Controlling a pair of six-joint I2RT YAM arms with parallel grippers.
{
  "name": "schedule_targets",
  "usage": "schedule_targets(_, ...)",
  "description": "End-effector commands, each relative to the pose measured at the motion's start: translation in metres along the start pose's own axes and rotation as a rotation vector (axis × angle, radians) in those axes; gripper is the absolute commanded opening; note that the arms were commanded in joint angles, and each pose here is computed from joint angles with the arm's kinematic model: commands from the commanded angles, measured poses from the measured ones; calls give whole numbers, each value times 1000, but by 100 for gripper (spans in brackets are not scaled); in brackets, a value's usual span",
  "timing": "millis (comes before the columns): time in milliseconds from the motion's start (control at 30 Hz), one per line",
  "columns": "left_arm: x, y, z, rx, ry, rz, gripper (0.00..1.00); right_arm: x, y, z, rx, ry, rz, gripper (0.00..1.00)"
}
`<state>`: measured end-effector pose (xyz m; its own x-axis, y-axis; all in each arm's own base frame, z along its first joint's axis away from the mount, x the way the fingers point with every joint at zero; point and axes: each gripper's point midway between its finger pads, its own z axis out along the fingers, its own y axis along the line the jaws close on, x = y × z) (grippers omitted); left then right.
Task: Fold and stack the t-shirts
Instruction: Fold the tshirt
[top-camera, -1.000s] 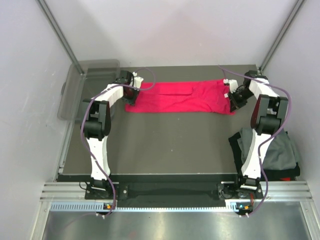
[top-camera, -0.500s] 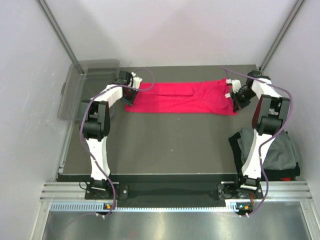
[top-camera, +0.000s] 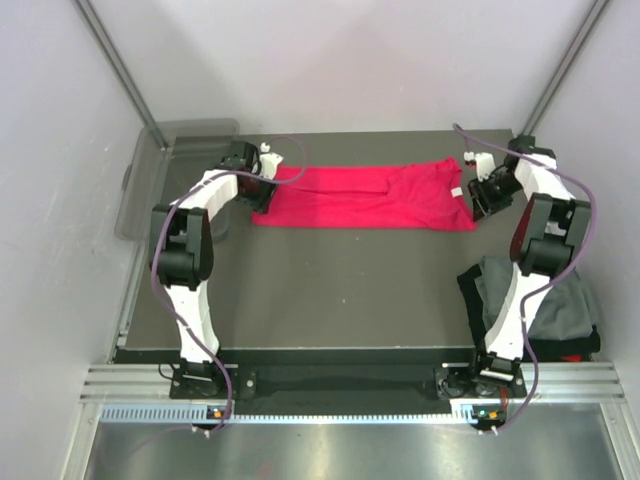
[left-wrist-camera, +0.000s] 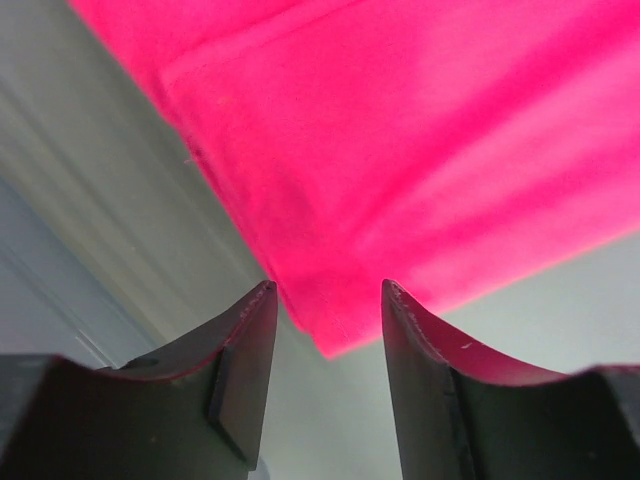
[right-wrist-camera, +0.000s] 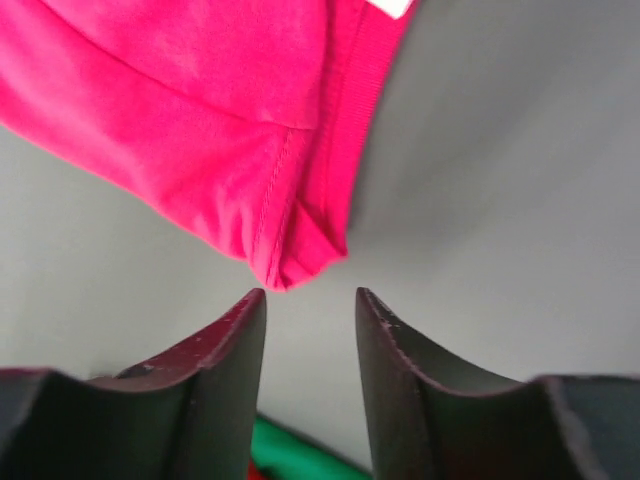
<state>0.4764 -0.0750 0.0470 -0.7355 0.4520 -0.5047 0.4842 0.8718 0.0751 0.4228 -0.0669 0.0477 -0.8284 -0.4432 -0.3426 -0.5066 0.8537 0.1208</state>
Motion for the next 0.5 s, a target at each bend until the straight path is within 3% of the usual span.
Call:
schedule_targets(0,-57,-23,-65,93,-219,119,52,-32,0,-57,77,-159,-29,42)
schedule_targets(133,-69,-32,-87,135,-237,135,52,-60,-4,-61,79,-264,5,46)
schedule_targets(200,-65,-39,-90,167,-208,125,52,-65,-5,-43,31,-262,42,46)
schedule_targets(467,-27,-59,-80,179,-151,129,51,-110,-17,-18,-67,-359,98,51)
